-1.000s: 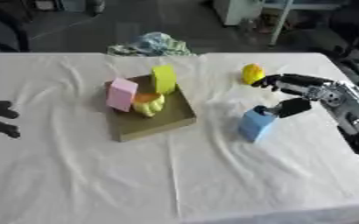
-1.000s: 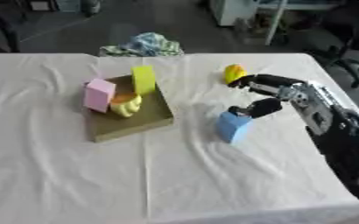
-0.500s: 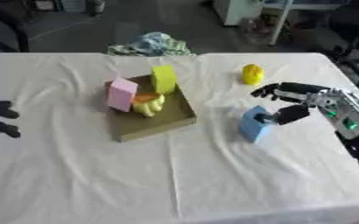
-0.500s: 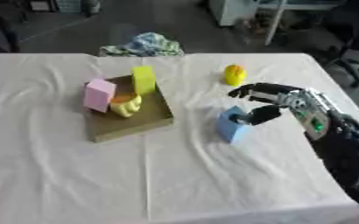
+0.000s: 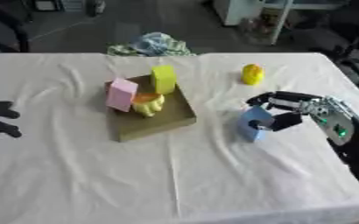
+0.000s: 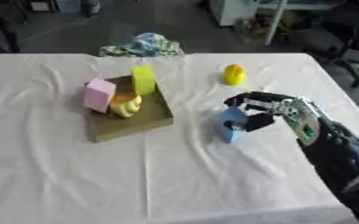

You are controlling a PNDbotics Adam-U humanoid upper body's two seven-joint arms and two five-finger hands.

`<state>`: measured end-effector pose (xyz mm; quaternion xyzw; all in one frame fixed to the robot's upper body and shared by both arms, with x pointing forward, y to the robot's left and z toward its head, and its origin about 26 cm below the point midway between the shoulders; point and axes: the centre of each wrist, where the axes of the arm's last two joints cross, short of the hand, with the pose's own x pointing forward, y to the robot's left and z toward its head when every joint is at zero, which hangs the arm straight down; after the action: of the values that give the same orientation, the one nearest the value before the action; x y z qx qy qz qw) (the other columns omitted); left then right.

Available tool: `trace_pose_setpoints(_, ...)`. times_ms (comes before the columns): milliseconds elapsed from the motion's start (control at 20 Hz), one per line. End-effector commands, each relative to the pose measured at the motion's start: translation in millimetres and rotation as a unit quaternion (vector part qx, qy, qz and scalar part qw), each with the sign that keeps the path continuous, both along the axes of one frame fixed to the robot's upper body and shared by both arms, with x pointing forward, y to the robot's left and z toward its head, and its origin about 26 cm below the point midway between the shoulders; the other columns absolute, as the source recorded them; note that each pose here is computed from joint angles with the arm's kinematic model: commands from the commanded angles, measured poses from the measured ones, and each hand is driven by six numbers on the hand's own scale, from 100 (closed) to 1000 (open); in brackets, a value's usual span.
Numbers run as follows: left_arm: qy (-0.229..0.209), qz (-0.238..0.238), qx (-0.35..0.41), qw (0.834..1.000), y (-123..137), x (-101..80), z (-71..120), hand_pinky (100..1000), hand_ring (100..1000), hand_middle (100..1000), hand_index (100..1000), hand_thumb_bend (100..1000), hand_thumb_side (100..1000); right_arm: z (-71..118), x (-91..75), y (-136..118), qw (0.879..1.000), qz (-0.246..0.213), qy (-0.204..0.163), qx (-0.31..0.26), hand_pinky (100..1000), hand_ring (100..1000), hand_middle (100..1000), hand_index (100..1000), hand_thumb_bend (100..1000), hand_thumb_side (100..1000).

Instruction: Pick up objects on the table and place them in the box.

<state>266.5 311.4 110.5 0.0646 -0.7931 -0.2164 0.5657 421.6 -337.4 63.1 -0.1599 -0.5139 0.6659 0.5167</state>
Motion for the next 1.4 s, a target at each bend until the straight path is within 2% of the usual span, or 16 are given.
trace_pose_setpoints(50, -0.011, -0.003, 0.007, 1.000, 0.1, -0.2, 6.4, 719, 525, 633, 790, 183, 865, 2.1, 0.3, -8.1, 1.000, -0.011, 0.000, -0.013, 819, 915, 881, 1000, 343, 618)
trace_pose_setpoints(250, -0.010, -0.003, 0.007, 1.000, 0.0, -0.2, 6.0, 720, 525, 633, 790, 180, 868, 2.2, 0.3, -10.0, 1.000, -0.015, -0.001, -0.021, 813, 907, 880, 1000, 272, 552)
trace_pose_setpoints(400, -0.009, -0.004, 0.006, 1.000, -0.1, -0.3, 5.7, 719, 525, 632, 790, 181, 868, 4.2, 0.9, -10.6, 0.999, -0.019, -0.008, -0.026, 782, 870, 846, 978, 226, 495)
trace_pose_setpoints(600, -0.009, -0.003, 0.006, 1.000, 0.1, -0.4, 5.4, 719, 525, 632, 789, 180, 868, 10.6, 2.4, -9.8, 0.999, -0.022, -0.031, -0.026, 684, 714, 759, 910, 100, 308)
trace_pose_setpoints(650, -0.009, -0.002, 0.006, 1.000, 0.2, -0.4, 5.4, 719, 525, 632, 789, 180, 868, 12.8, 2.8, -9.3, 0.999, -0.023, -0.040, -0.025, 654, 669, 742, 895, 100, 252)
trace_pose_setpoints(750, -0.009, -0.002, 0.006, 1.000, 0.2, -0.4, 5.5, 719, 525, 631, 789, 180, 868, 20.1, 4.5, -7.6, 0.998, -0.023, -0.062, -0.020, 618, 627, 720, 877, 100, 201)
trace_pose_setpoints(950, -0.009, -0.002, 0.005, 1.000, 0.2, -0.5, 5.4, 720, 525, 631, 789, 179, 868, 38.5, 9.1, -1.7, 0.995, -0.015, -0.099, -0.012, 576, 586, 680, 852, 100, 166)
trace_pose_setpoints(1150, -0.010, -0.004, 0.005, 1.000, -0.1, -0.5, 6.3, 720, 525, 631, 789, 178, 868, 66.2, 15.7, 12.2, 0.990, 0.007, -0.140, 0.010, 578, 586, 678, 853, 100, 158)
trace_pose_setpoints(1400, -0.011, -0.009, 0.002, 1.000, -1.9, 0.1, 7.2, 721, 526, 632, 789, 177, 868, 103.6, 29.2, 53.4, 0.982, 0.055, -0.179, 0.035, 589, 596, 685, 861, 100, 159)
